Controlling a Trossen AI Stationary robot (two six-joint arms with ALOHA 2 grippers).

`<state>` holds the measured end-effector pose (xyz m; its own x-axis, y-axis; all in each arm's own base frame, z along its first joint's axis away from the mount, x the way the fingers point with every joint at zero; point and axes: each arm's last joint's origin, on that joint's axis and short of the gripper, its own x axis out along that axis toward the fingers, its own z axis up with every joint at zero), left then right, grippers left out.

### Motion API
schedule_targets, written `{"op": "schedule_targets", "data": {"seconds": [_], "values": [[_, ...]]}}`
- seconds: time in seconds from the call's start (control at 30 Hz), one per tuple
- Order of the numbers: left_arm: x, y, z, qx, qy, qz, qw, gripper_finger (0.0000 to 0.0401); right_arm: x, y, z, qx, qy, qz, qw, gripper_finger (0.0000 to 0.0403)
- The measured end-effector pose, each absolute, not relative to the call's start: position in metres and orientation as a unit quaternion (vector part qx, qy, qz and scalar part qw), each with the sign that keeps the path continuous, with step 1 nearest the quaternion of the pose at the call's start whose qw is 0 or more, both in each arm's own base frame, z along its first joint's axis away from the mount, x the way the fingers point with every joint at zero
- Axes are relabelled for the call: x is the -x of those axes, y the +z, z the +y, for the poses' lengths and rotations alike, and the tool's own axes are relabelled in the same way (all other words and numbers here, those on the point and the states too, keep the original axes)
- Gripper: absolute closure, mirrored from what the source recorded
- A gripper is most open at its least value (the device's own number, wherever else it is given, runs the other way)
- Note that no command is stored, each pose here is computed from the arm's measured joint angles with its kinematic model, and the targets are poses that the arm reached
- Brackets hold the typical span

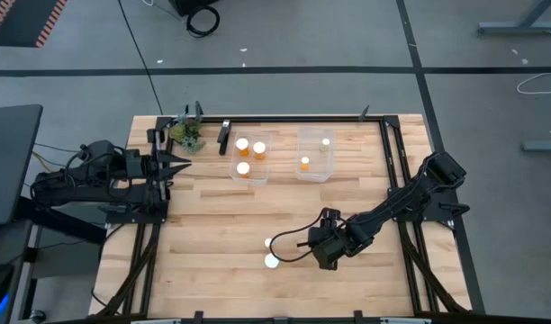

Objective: Pick and place medicine bottles into bin by pill shape (circle, oval)
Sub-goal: Put the small yellow pill bottle in the right transparent bin

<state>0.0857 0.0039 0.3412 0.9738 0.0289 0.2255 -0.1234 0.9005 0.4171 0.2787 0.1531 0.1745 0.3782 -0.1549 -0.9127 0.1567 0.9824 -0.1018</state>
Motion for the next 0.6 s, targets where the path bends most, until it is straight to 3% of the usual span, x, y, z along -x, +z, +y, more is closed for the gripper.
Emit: {"op": "schedule_targets", "data": {"seconds": [0.23, 0.6], "values": [[-0.0858, 0.3412, 0.0039, -0.22, 0.039, -0.108, 0.969, 0.0374, -0.2787, 0.1723, 0.1532, -0.005, -0.091, 0.547, 0.832, 0.0161], [-0.0857, 0.3413, 0.0039, -0.22, 0.039, -0.108, 0.969, 0.037, -0.2824, 0.1723, 0.1465, -0.012, -0.101, 0.546, 0.832, 0.0224]]}}
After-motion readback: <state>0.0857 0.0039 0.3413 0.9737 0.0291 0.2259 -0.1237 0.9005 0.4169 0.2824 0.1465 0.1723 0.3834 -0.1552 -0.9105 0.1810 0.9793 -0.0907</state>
